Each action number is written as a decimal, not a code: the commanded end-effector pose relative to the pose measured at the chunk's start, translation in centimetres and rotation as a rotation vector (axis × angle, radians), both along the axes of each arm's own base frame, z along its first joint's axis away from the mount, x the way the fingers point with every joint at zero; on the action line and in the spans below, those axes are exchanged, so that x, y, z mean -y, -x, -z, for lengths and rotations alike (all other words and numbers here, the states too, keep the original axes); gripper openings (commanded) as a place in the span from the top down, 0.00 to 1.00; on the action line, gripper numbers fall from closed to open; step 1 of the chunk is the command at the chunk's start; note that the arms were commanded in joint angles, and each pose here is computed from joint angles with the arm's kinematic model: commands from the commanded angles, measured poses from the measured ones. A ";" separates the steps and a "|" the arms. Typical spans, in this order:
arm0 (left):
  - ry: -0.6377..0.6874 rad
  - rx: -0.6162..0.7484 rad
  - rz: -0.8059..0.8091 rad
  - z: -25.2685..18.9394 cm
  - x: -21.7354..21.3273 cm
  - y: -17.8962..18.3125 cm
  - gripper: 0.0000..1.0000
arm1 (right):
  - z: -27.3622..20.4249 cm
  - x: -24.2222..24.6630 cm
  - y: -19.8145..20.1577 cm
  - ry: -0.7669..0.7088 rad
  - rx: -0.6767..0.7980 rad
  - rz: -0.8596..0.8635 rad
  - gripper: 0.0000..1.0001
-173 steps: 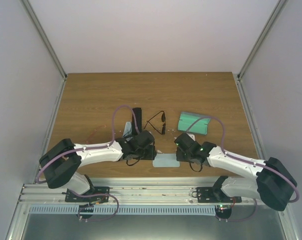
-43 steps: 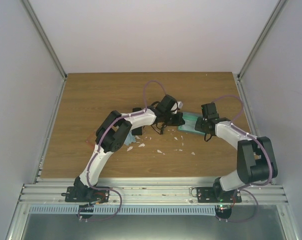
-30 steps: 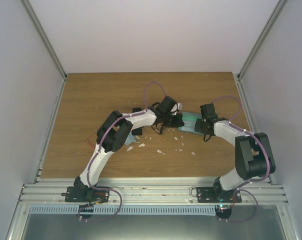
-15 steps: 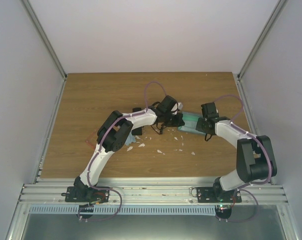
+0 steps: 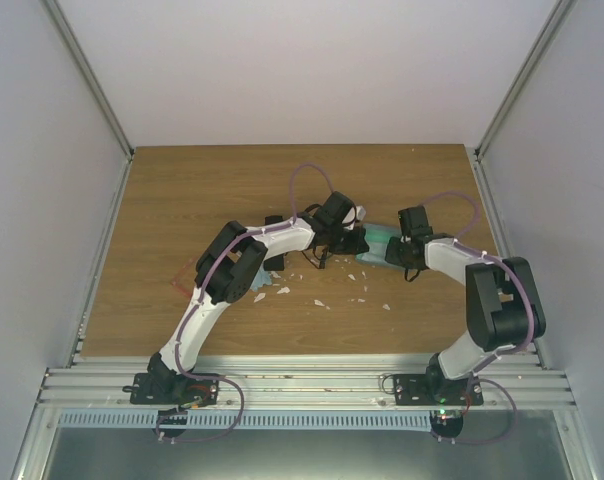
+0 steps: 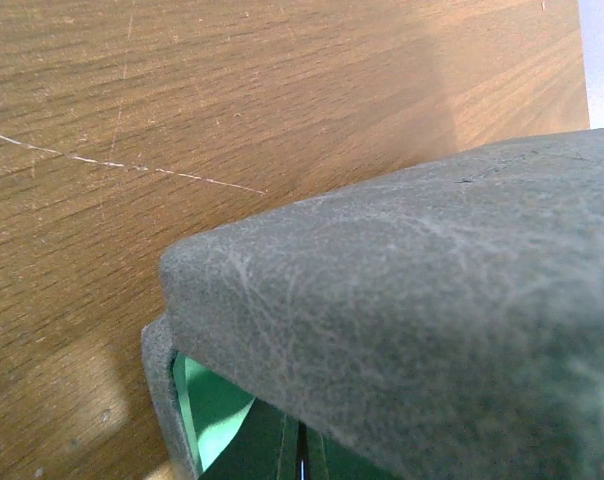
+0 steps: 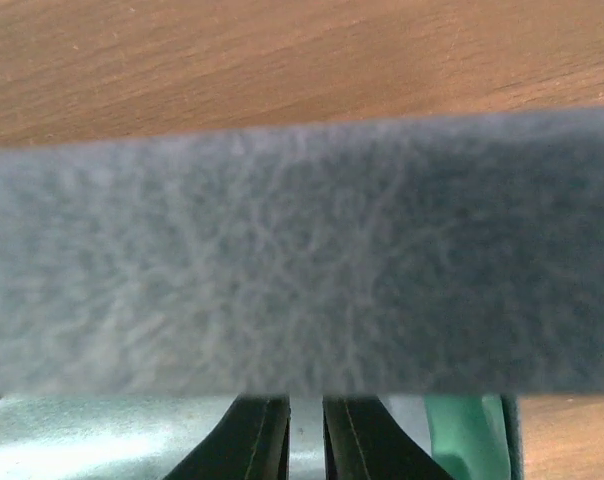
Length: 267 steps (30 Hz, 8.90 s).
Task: Organize the sunglasses
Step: Place the glasses cleaning cloth in the sunglasses case, then pick up the sunglasses from the center of the board, then adjust the sunglasses case at the center of the board.
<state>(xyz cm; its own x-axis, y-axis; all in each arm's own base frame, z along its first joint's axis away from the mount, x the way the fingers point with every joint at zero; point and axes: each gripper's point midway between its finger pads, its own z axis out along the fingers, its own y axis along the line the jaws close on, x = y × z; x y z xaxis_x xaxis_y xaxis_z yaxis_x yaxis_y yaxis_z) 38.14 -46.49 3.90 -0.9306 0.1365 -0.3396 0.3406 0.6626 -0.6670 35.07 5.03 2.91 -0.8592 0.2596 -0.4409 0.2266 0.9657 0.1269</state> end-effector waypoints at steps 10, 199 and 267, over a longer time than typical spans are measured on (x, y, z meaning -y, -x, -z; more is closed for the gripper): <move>0.029 0.072 0.004 -3.0 0.5 -1.0 1.00 | 3.0 1.4 1.1 0.043 -0.067 0.057 0.88; 0.319 0.483 -0.141 -27.8 -15.5 12.0 0.50 | -22.7 -16.9 5.1 -0.580 0.477 -0.358 1.00; 0.258 -0.112 0.079 2.5 -0.6 -2.5 0.73 | -14.3 -2.7 10.6 -0.229 0.351 0.153 0.99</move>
<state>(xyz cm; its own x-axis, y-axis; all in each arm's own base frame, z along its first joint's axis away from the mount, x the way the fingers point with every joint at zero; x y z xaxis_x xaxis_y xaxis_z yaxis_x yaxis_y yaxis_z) 44.07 -45.88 3.53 -0.9318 0.0417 -0.3604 0.3306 0.5071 -0.7960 24.42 9.14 17.68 -0.6325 0.4652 -0.6194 0.1865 0.8675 0.4611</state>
